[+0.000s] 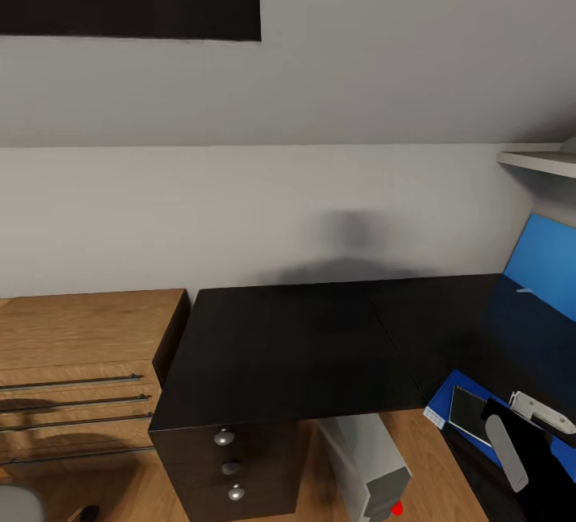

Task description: In the bedroom, organize the workspace by keeping the computer under the desk, ensuring the monitor is on the desk, placing the keyboard on the desk next to the monitor, placing the mouse on the desk next to the keyboard, moving the folder from the swivel chair onto the desk next to the mouse, stacking the notebook on top of the folder with the pen on top of the notebook, and positioning the swivel chair next to the desk.

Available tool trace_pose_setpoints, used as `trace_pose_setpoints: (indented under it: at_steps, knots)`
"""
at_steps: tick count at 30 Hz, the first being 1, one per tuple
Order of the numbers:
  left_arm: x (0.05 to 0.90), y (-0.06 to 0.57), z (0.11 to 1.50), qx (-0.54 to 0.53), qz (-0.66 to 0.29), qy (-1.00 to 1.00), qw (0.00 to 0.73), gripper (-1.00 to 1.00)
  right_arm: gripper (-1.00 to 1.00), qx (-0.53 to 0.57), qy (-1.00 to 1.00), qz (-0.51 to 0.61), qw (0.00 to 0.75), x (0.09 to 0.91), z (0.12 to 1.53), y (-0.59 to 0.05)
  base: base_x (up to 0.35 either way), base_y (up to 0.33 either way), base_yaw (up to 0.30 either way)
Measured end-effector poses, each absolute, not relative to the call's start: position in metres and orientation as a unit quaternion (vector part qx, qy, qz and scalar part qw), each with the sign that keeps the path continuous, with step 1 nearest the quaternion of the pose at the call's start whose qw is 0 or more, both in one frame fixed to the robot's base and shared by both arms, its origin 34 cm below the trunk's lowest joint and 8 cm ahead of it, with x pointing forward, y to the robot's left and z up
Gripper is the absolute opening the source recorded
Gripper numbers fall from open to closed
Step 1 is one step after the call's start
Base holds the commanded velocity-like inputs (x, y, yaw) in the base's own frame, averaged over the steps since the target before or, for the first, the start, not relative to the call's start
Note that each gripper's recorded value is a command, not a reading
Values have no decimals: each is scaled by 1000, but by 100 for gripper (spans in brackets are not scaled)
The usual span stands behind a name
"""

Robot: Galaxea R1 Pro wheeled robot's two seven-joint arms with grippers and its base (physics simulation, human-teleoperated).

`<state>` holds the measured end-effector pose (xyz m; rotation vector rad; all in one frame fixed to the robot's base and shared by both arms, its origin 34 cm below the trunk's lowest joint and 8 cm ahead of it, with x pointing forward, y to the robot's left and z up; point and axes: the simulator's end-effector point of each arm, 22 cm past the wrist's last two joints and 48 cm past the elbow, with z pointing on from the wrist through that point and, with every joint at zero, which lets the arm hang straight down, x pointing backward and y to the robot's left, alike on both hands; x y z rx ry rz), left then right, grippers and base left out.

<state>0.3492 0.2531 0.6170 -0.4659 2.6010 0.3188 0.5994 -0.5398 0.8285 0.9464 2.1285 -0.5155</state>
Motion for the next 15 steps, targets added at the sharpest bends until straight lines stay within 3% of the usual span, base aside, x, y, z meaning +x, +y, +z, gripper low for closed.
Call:
trace_pose_setpoints:
  at_steps: [15]
  knots:
    - [349,253,617,-170,116,949,238,100,-100,332,849,-178,370,617,816,-527,0,0,0]
